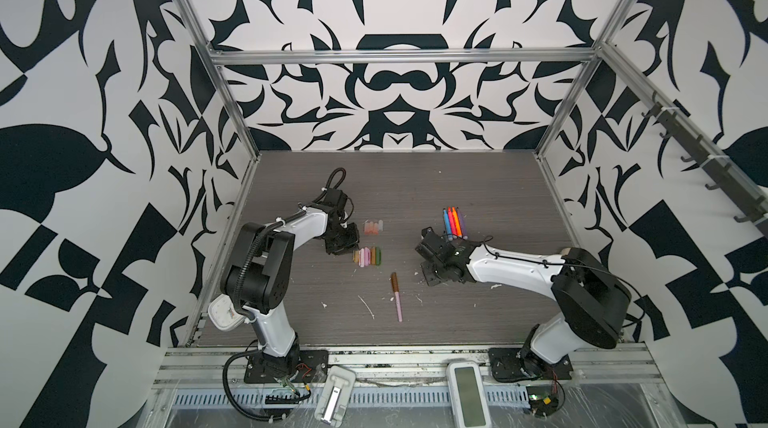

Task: Open the pen caps
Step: 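Raise both open grippers from the placed cap and pen, then move the right gripper down and grasp the brown-capped pink pen body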

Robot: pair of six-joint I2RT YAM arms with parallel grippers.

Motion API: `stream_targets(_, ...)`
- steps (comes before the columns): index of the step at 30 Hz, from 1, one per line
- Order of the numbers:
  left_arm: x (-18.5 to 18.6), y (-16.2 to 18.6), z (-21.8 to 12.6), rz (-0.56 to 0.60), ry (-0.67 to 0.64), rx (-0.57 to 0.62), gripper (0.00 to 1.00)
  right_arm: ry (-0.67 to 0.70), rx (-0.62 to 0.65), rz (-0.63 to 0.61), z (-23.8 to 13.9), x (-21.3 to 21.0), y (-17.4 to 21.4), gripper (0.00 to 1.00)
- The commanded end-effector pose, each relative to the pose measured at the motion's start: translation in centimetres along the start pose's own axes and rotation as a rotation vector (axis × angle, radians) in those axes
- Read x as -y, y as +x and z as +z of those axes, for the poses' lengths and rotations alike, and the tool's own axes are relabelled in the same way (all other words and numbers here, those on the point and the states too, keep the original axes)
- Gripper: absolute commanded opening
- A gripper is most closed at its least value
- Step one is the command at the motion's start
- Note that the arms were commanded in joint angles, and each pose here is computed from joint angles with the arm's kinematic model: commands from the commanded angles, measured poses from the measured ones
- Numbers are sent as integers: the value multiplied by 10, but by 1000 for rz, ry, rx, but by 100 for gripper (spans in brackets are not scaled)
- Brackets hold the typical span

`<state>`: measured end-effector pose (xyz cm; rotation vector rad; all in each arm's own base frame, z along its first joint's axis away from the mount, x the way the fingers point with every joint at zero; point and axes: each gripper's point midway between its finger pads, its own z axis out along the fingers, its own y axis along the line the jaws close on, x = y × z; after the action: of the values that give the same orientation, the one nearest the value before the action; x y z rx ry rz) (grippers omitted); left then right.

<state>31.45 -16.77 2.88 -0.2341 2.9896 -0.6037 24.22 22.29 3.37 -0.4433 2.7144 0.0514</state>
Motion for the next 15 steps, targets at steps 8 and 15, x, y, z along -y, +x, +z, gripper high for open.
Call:
stream_targets(8, 8, -3, -44, 45, -29, 69, 35, -96, -20, -25, -28, -62, 16, 18)
stream_targets(15, 16, 2, -73, 55, 5, 125, 37, -273, -89, 100, -38, -112, 45, 21)
